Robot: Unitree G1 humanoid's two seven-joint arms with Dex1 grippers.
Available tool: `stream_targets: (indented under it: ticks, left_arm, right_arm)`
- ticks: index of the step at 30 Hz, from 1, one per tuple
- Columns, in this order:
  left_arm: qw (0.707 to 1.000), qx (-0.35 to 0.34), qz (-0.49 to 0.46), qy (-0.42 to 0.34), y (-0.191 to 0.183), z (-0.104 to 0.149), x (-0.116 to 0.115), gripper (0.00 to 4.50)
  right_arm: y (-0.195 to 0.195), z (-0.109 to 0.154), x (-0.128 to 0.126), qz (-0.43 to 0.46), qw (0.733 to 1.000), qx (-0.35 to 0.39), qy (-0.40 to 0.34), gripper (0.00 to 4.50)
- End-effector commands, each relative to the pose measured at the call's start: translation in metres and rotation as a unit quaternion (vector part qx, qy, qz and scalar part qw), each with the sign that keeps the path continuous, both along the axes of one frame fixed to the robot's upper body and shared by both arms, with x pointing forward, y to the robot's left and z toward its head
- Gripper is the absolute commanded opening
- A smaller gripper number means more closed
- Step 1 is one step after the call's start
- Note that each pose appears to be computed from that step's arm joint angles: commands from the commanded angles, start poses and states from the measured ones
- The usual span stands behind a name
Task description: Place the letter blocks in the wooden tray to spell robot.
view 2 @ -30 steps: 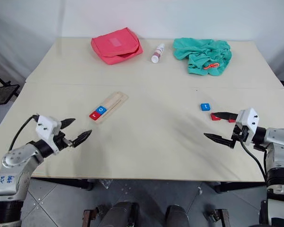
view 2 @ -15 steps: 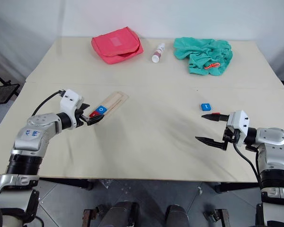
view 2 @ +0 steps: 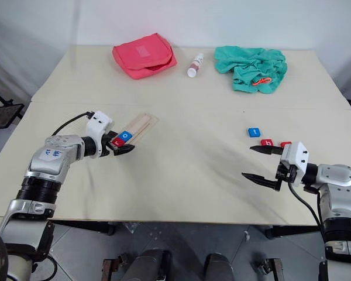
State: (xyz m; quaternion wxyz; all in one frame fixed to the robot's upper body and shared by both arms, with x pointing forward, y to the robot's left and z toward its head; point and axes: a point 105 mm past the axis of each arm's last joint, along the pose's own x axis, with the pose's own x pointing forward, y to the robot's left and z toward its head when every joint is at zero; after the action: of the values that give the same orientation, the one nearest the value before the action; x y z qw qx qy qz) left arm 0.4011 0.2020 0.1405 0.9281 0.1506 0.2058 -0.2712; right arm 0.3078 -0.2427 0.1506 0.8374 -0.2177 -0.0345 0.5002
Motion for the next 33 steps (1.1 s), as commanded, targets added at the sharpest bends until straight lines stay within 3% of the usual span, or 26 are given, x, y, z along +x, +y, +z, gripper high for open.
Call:
stream_targets:
  ticks: [1, 2, 7, 14, 18, 33]
  left_arm:
    - [1.000, 0.015, 0.014, 0.020, 0.004, -0.007, 0.001, 4.50]
    - [0.999, 0.014, 0.017, 0.028, 0.005, -0.010, 0.001, 4.50]
    - [0.998, 0.019, 0.040, 0.048, 0.010, -0.016, 0.001, 3.41]
    - [0.996, 0.043, -0.074, -0.039, -0.010, 0.001, -0.001, 3.41]
    - [0.975, 0.046, -0.184, -0.114, -0.039, 0.018, -0.010, 3.41]
    - [0.917, 0.080, -0.382, -0.083, -0.128, 0.011, -0.040, 3.41]
  right_arm:
    - [-0.005, 0.013, -0.001, -0.009, 1.000, 0.005, -0.023, 4.47]
    - [-0.005, 0.013, -0.001, -0.009, 1.000, 0.005, -0.023, 4.47]
    - [-0.004, 0.013, 0.002, -0.011, 1.000, 0.006, -0.024, 4.50]
    - [-0.006, 0.016, 0.004, -0.014, 1.000, 0.004, -0.027, 4.50]
    - [-0.008, 0.018, 0.004, -0.017, 0.999, 0.002, -0.028, 4.50]
    - [-0.024, 0.011, -0.017, -0.049, 0.999, -0.003, -0.019, 4.50]
